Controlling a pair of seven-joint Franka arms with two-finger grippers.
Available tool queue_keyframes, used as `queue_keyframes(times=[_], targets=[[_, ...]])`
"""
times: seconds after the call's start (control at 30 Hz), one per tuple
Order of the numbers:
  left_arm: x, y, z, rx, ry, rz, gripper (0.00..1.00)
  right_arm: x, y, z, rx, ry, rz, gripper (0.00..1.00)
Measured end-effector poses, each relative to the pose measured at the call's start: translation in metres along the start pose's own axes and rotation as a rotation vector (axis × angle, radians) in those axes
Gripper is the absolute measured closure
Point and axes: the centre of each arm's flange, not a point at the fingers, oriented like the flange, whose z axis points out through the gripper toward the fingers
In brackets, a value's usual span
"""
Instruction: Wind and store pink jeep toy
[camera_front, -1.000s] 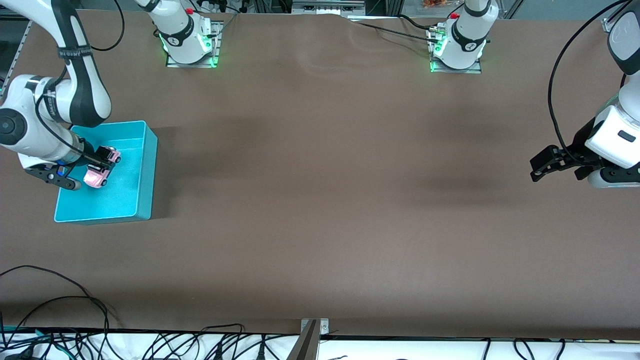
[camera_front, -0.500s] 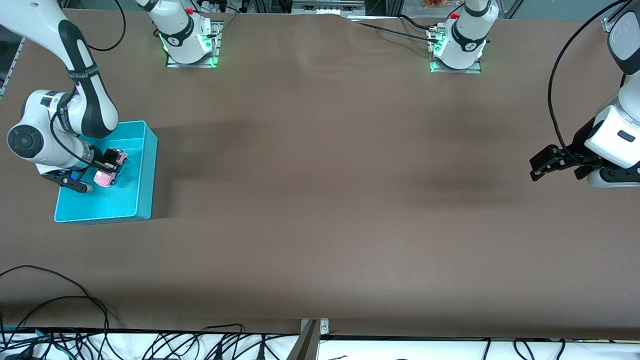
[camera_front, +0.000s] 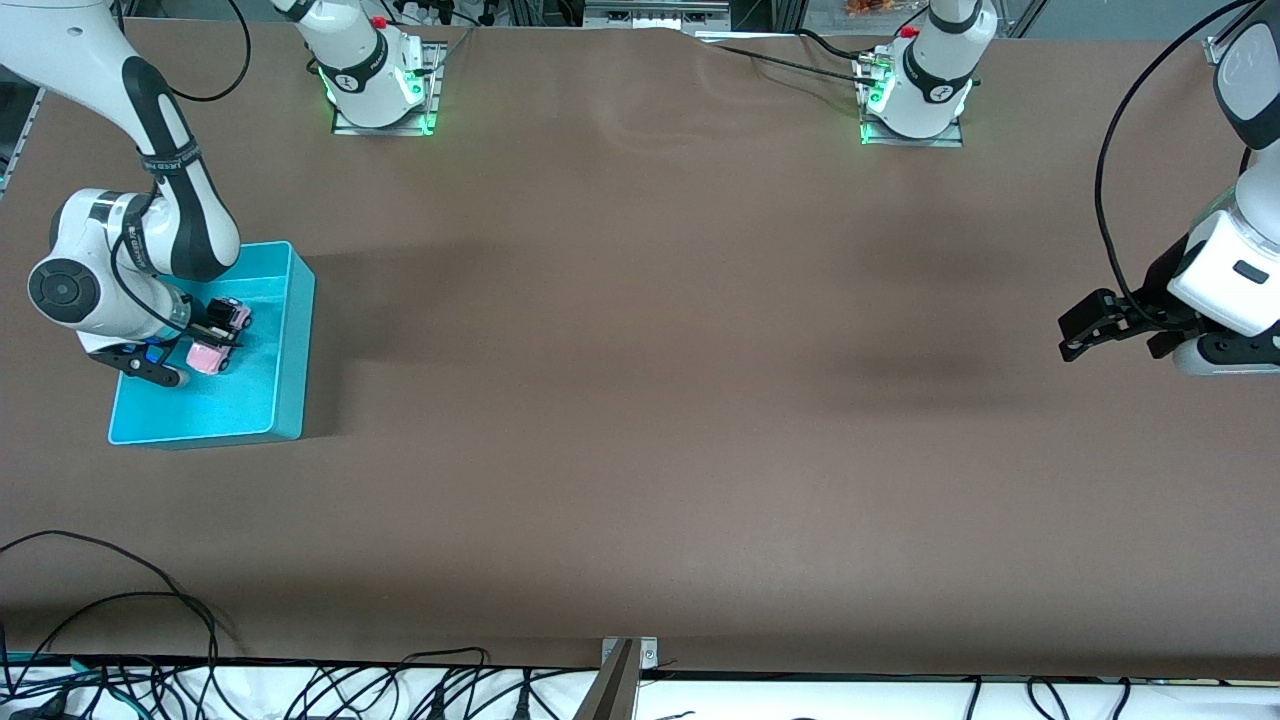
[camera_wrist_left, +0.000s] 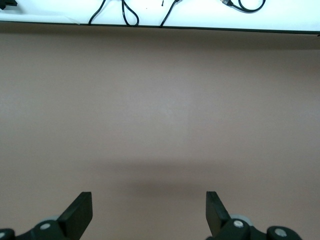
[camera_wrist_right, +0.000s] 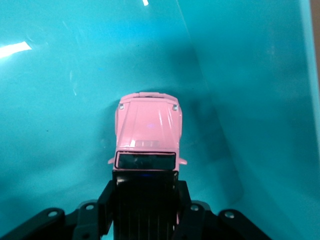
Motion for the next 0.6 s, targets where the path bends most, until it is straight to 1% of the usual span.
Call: queue_keyframes(times=[0.27,0.3,0.33,0.37,0.4,0.43,0.47,0.6], targets=[[-0.0004,0.0001,0.0003,0.000,-0.003,0.000,0.00,0.0001,-0.0016,0.0009,0.000,0.000,-0.003,0.47],[-0.0004,0.0002,0.0003,0.000,-0.004,0.000,0.00,0.0000,-0.0018,0.0009,0.001,0.000,-0.003,0.44],[-0.0005,0.0003,0.0003,0.000,-0.004,0.001,0.00,0.0000,-0.0021,0.0009,0.001,0.000,-0.004,0.36],[-0.0005,0.0004,0.0003,0.000,-0.004,0.001,0.00,-0.0001,-0.0024,0.0009,0.001,0.000,-0.004,0.32],[-0.0005,0.0005,0.0003,0.000,-0.004,0.001,0.00,-0.0001,-0.0025,0.0009,0.001,0.000,-0.004,0.32],[-0.0005,0.0006,0.0003,0.000,-0.004,0.001,0.00,-0.0001,-0.0027,0.0008,0.001,0.000,-0.005,0.23],[-0.0006,0.0007,0.0003,0.000,-0.004,0.001,0.00,-0.0001,-0.0028,0.0008,0.001,0.001,-0.005,0.21],[-0.0007,0.0012,0.0004,0.000,-0.005,0.002,0.00,0.0001,-0.0027,-0.0002,0.001,0.002,-0.005,0.03]])
